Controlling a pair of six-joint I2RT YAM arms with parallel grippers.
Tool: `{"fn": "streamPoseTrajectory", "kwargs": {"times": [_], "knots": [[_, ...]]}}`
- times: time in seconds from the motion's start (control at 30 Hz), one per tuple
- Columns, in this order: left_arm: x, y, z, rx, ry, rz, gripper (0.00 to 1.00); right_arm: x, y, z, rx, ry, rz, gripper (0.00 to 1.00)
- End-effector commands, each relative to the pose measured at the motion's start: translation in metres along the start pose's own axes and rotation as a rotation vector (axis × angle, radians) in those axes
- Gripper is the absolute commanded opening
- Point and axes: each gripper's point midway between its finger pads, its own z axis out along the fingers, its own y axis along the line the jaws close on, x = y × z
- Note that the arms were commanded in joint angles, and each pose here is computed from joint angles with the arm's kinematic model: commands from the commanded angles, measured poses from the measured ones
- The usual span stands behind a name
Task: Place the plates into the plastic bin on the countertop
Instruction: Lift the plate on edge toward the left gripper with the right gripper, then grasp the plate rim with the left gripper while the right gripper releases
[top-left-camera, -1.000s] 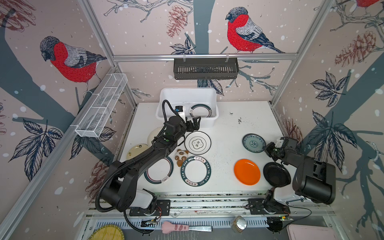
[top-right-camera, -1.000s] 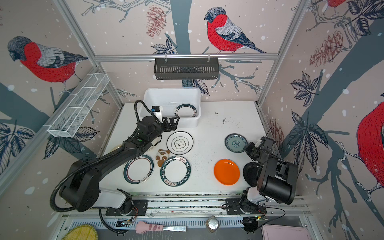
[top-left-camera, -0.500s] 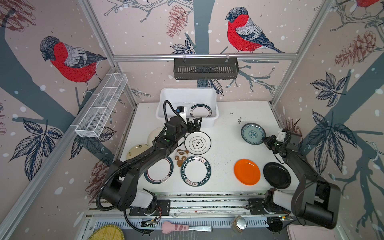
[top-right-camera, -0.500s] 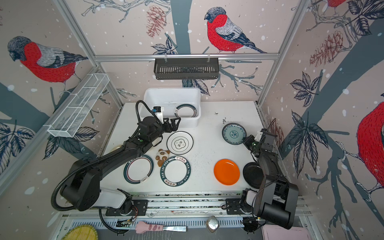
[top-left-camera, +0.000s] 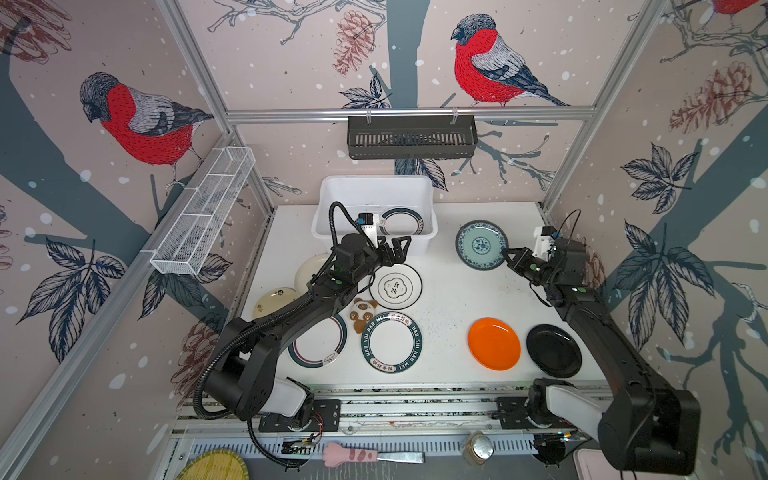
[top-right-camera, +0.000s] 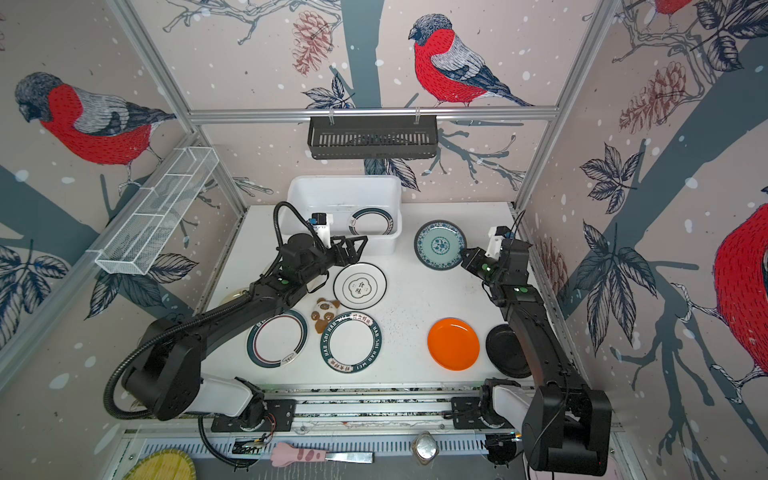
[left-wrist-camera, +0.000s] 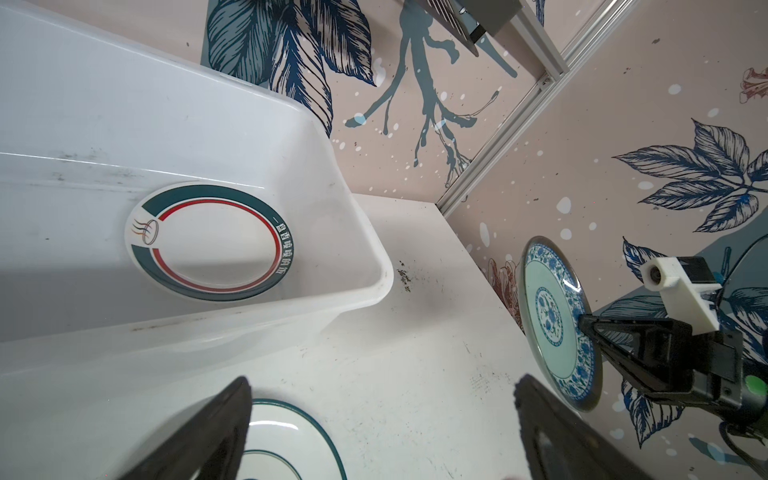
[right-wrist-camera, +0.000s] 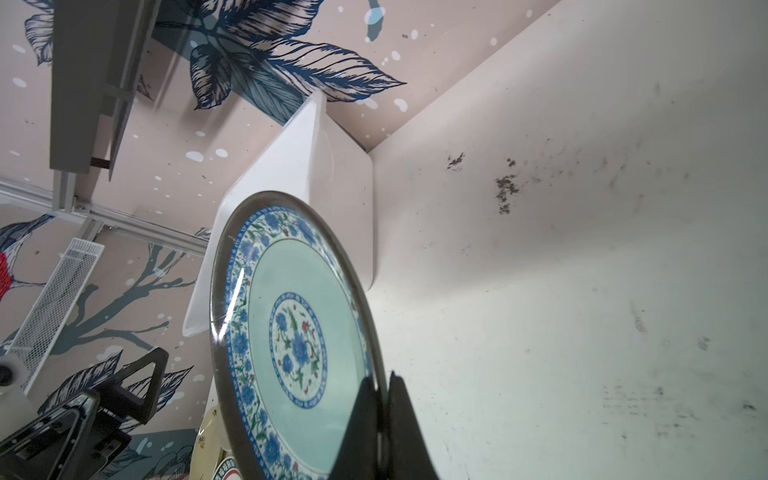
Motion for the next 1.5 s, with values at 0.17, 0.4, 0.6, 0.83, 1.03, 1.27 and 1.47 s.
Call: {"fn": "streamPoseTrajectory", "kwargs": {"times": [0.17,0.4,0.6,0.83,1.03,1.27,1.47], "knots": [[-0.008,-0.036,0.007,0.124,-0.020,-0.007,0.97,-0.005,0.036,0.010,-0.057,-0.034,-0.095,0.00],[0.000,-0.047,0.018,0.163,0.018,-0.022,0.95,-0.002,0.054,0.016,-0.096,-0.032,-0.133,0.00],[0.002,-0.061,0.025,0.220,0.037,-0.048,0.86,0.003,0.062,0.027,-0.121,-0.010,-0.151,0.00],[0.016,-0.065,0.034,0.264,0.081,-0.101,0.69,0.004,0.075,0.031,-0.182,-0.008,-0.161,0.00],[0.019,-0.067,0.037,0.290,0.088,-0.124,0.52,0.004,0.084,0.031,-0.208,-0.012,-0.177,0.00],[0.017,-0.077,0.045,0.319,0.097,-0.122,0.45,0.012,0.089,0.032,-0.223,0.005,-0.201,0.00],[0.021,-0.077,0.051,0.323,0.113,-0.125,0.20,0.013,0.095,0.028,-0.235,-0.004,-0.218,0.00]]}}
